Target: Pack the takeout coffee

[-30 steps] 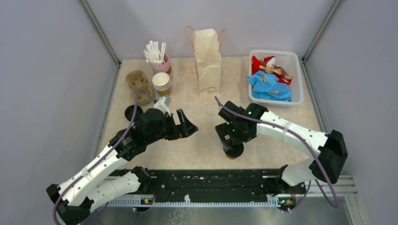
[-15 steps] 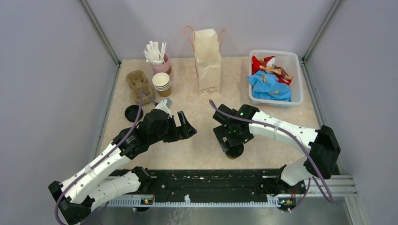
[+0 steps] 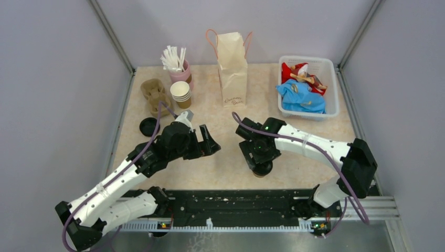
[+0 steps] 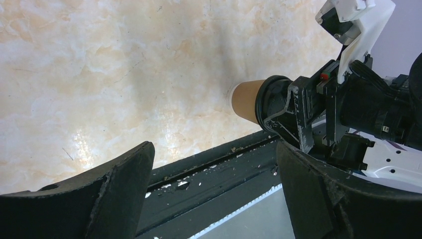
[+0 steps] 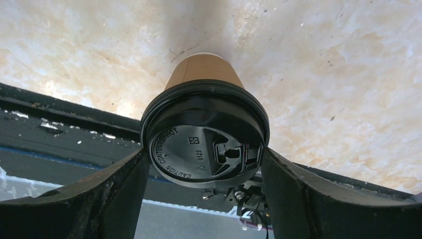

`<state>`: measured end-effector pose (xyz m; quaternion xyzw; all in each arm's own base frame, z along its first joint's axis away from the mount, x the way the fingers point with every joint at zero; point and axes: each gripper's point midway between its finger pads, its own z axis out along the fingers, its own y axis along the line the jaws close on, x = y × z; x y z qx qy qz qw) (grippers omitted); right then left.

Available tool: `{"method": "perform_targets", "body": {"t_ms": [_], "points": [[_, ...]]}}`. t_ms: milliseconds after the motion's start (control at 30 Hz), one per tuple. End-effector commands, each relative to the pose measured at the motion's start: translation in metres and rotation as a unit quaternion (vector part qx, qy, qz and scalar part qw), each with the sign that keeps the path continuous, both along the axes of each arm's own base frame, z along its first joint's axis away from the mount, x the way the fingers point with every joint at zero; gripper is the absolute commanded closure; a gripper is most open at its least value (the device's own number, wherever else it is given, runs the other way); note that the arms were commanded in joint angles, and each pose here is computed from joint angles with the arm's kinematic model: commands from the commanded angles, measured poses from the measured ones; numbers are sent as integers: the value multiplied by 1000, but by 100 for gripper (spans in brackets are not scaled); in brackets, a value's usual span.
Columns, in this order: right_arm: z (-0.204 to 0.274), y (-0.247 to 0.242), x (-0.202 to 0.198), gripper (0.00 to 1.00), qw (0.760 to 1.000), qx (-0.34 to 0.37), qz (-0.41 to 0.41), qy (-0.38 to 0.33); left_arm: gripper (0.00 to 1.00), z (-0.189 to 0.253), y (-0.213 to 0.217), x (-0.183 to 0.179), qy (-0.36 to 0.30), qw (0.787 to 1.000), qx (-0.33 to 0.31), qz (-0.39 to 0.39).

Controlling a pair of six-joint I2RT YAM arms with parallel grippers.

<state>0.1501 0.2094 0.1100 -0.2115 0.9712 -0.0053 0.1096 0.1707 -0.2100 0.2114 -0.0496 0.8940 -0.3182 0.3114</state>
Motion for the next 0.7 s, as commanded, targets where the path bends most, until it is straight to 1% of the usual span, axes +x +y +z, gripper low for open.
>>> {"method": "perform_targets", "body": {"t_ms": [0,67,167,300,433,533,667], "points": [[-2,-18,17,25,998,-26,-31,-46,2,10,-3,7,-18,1000,-8,1],[-5,-34,32,25,996,-26,-57,-58,2,10,-4,8,-18,1000,-7,1],[-8,-70,67,26,990,-23,-115,-81,2,12,-8,10,-19,1000,-7,-3],[-7,-116,112,26,978,-25,-177,-111,2,11,-14,14,-18,1000,-1,-15],[-11,-149,150,26,964,-14,-233,-130,2,12,-21,19,-20,999,6,-26],[-25,-169,161,26,960,-37,-250,-120,2,12,-26,22,-19,999,6,-33],[-42,-178,156,24,957,-54,-264,-104,2,12,-27,25,-19,999,9,-34]]}}
